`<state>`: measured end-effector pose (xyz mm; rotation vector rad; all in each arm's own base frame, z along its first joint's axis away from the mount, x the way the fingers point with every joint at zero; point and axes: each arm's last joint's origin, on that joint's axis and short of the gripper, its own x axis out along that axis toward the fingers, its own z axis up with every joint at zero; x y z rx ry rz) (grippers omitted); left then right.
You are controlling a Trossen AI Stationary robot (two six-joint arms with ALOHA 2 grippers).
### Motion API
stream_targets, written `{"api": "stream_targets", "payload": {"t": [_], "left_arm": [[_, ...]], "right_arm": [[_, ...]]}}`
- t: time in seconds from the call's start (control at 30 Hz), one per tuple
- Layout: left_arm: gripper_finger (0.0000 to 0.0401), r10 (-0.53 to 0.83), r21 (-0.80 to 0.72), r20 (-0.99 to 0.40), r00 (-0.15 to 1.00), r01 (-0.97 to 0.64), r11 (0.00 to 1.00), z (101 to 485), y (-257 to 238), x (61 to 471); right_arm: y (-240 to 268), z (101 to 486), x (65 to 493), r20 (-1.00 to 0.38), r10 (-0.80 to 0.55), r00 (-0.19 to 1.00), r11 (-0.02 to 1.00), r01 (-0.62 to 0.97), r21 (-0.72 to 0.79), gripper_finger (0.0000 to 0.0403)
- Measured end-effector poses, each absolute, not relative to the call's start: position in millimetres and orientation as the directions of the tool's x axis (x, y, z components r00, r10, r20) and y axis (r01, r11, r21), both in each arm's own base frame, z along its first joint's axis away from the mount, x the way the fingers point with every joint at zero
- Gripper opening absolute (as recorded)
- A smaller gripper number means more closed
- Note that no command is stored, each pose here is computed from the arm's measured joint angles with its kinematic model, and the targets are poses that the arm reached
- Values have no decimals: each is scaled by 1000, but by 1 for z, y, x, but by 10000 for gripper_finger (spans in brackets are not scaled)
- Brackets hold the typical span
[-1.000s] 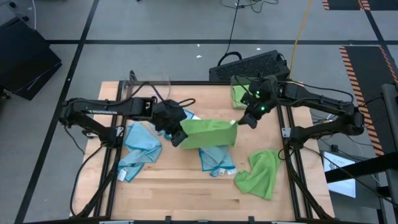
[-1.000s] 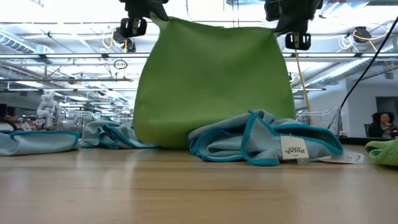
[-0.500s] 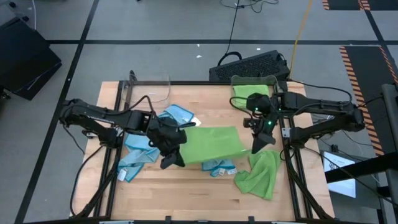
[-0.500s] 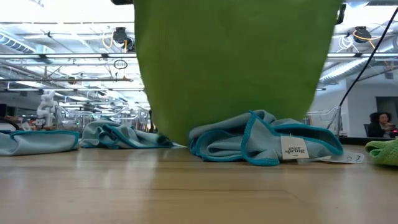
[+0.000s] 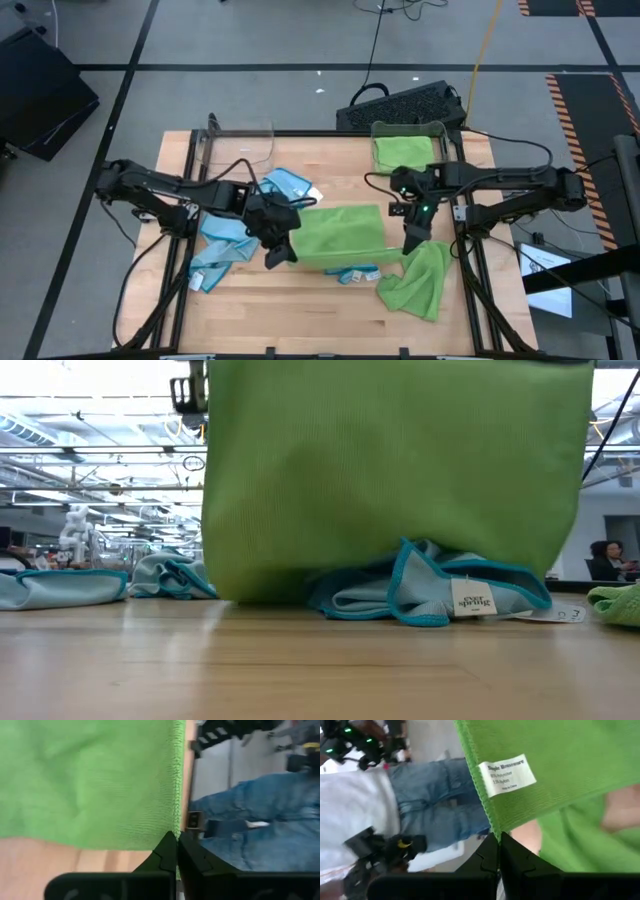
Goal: Sort microfiber towel by color & place in baskets
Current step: Fold the left green towel
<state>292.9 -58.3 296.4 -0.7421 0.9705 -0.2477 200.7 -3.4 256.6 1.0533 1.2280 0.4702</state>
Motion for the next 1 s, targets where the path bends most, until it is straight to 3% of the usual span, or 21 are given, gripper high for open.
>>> {"api": "stream_targets", "payload": {"t": [0.17, 0.33, 0.67, 1.0], "left_arm": [[5, -439, -622, -703, 559, -184, 761, 280, -54, 291], [10, -331, -556, -744, 580, -261, 789, 269, -42, 290], [11, -134, -421, -768, 627, -335, 843, 267, -14, 293], [13, -97, -334, -829, 550, -350, 875, 248, 0, 300]], "right_arm": [[-7, 242, 207, -622, 672, 403, 586, 225, 779, 0], [-16, 226, 205, -746, 497, 442, 679, 337, 652, 0], [-36, 205, 199, -808, 342, 480, 712, 429, 556, 0], [-49, 191, 196, -796, 279, 537, 701, 453, 551, 0]]}}
